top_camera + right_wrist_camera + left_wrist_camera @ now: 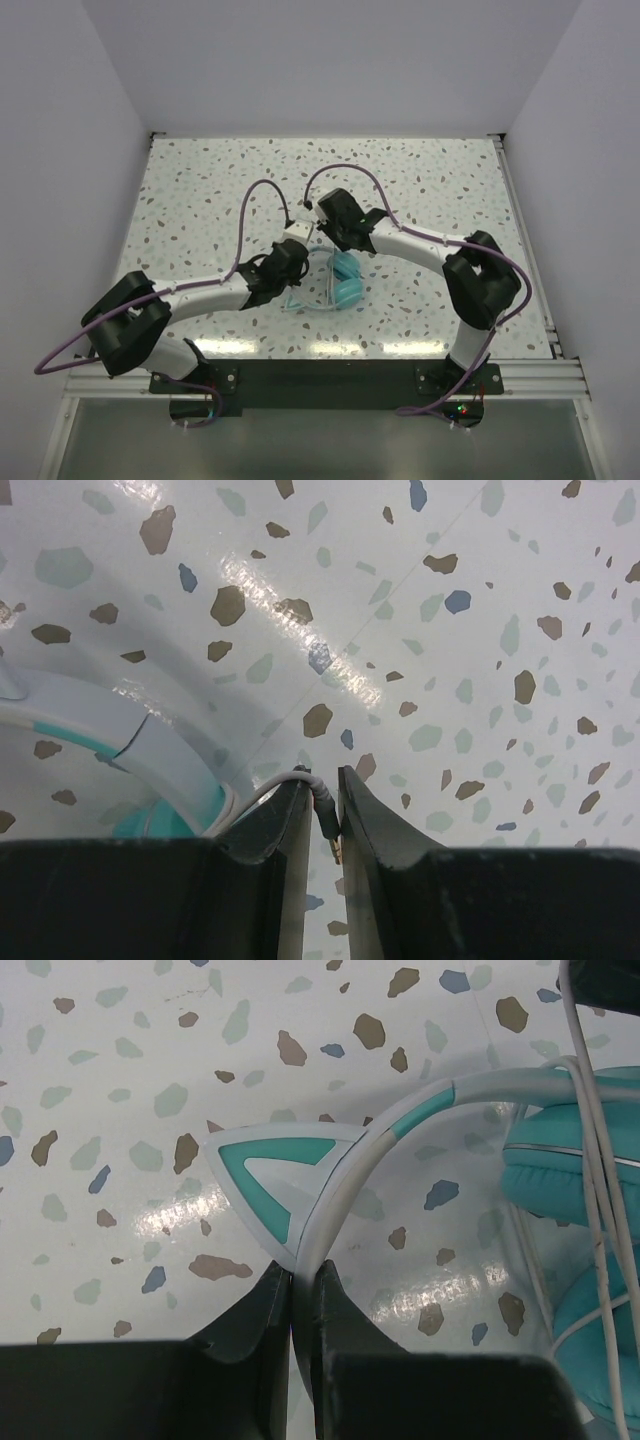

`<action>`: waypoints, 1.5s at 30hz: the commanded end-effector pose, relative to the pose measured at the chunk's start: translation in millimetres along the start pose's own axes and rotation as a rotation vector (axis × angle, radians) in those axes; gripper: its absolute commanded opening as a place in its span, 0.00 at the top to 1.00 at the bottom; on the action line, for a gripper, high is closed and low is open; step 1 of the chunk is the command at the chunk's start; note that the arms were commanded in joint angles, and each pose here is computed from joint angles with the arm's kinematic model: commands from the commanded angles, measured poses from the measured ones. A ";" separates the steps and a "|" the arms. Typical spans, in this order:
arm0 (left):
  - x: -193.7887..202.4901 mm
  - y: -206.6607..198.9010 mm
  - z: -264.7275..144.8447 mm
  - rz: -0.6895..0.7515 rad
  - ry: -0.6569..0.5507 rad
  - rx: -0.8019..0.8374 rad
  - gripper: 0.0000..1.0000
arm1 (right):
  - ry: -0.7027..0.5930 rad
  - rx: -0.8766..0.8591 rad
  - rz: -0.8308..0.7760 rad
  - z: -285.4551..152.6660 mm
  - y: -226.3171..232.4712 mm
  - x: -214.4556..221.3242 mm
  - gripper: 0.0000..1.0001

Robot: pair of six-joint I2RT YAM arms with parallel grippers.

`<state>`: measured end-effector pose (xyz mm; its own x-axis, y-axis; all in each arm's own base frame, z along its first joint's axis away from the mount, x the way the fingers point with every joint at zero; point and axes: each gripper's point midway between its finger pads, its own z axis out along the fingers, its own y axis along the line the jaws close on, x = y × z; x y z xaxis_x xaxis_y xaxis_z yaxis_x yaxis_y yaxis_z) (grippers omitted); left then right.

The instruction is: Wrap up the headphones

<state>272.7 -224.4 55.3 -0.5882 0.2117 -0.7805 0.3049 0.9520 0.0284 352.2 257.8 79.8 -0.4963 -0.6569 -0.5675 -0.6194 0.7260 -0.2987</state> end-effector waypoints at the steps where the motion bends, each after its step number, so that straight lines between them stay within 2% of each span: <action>1: -3.6 -19.0 -5.2 0.036 0.022 0.076 1.00 | -0.071 0.099 0.016 7.6 -26.2 -17.8 0.80; 7: -4.3 -18.7 -3.6 0.022 0.026 0.063 0.95 | -0.033 0.074 0.016 10.0 -21.0 -8.1 0.85; 9: -4.8 -18.5 -3.3 0.015 0.025 0.059 0.90 | -0.022 0.071 0.017 10.6 -19.5 -2.6 0.85; 13: -5.7 -18.9 -2.6 0.005 0.026 0.057 0.90 | -0.019 0.059 0.023 10.1 -16.9 3.8 0.80; 16: -7.6 -18.4 -2.7 -0.001 0.024 0.048 0.81 | -0.021 0.046 0.026 10.7 -15.3 4.0 0.80; 18: -7.9 -17.6 -2.8 0.000 0.024 0.043 0.81 | -0.019 0.041 0.026 10.9 -14.3 4.9 0.79; 26: -31.3 -25.2 -5.0 -0.010 -0.018 0.060 0.65 | -0.038 0.002 0.029 7.0 -8.4 0.2 0.78; 33: -45.5 -30.1 -7.0 -0.012 -0.043 0.074 0.58 | -0.026 -0.013 0.025 11.1 -5.6 0.4 0.77; 35: -49.1 -31.1 -8.3 -0.010 -0.051 0.080 0.53 | -0.025 -0.019 0.024 11.9 -3.8 0.9 0.77; 45: -55.0 -33.9 -10.4 -0.031 -0.076 0.100 0.52 | -0.006 0.003 0.046 15.4 -10.0 8.2 0.77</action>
<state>277.5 -247.7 77.1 -0.5944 0.2157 -0.7747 0.3404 0.9403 0.0007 354.2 248.7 61.7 -0.5177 -0.6506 -0.5557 -0.6213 0.7324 -0.2787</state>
